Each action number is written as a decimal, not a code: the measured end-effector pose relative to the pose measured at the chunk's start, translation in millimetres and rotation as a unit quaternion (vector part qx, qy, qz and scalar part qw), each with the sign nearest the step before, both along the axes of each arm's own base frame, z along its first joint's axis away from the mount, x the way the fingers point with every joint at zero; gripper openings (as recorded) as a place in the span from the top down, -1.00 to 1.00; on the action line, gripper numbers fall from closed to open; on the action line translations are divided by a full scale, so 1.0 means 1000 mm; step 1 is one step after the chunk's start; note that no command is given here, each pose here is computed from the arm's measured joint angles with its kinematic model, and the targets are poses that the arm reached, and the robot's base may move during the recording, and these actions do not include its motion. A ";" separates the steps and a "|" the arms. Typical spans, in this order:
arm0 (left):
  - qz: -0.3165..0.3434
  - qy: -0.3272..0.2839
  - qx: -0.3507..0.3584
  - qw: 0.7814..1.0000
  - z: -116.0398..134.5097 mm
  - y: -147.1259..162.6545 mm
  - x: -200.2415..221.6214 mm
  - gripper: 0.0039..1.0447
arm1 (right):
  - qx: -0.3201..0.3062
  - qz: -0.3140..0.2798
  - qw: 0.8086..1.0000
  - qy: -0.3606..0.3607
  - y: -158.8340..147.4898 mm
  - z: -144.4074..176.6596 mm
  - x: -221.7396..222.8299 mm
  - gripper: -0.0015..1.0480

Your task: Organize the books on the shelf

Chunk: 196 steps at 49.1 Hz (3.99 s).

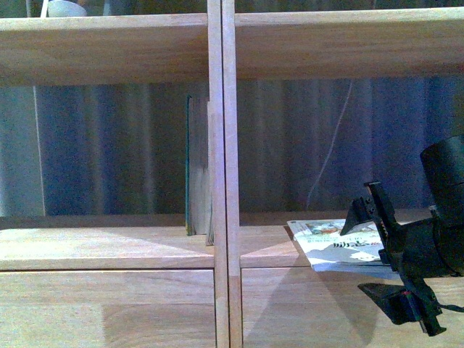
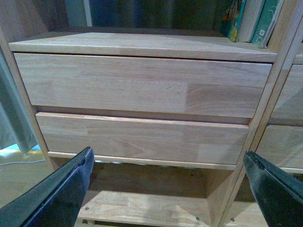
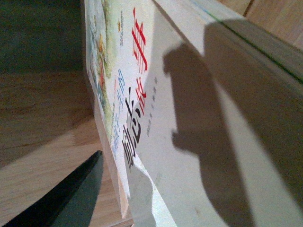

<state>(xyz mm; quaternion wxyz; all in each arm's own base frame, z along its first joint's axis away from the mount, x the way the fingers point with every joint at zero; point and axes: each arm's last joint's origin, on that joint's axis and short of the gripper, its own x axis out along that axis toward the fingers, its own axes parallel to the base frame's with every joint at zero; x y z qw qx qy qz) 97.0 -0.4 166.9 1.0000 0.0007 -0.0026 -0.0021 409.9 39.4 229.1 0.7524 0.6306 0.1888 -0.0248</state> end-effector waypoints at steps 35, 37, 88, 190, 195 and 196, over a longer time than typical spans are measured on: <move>0.000 0.000 0.000 1.000 0.000 0.000 0.000 -0.86 | -0.017 0.002 1.000 -0.020 -0.001 0.006 -0.002 0.86; 0.000 0.000 0.000 1.000 0.000 0.000 0.000 -0.86 | -0.019 0.002 1.000 -0.022 -0.001 0.006 -0.003 0.86; 0.000 0.000 0.000 1.000 0.000 0.000 0.000 -0.86 | -0.088 0.185 0.956 -0.210 -0.031 0.111 -0.128 0.86; -0.323 -0.104 -0.389 0.856 0.120 -0.009 0.080 -0.86 | -0.105 0.387 0.848 -0.346 0.090 0.143 -0.153 0.86; -0.326 -0.108 -0.391 0.854 0.124 -0.010 0.081 -0.86 | -0.098 0.396 0.843 -0.352 0.091 0.144 -0.163 0.86; -0.327 -0.108 -0.391 0.853 0.125 -0.010 0.081 -0.86 | -0.096 0.398 0.842 -0.353 0.091 0.144 -0.164 0.86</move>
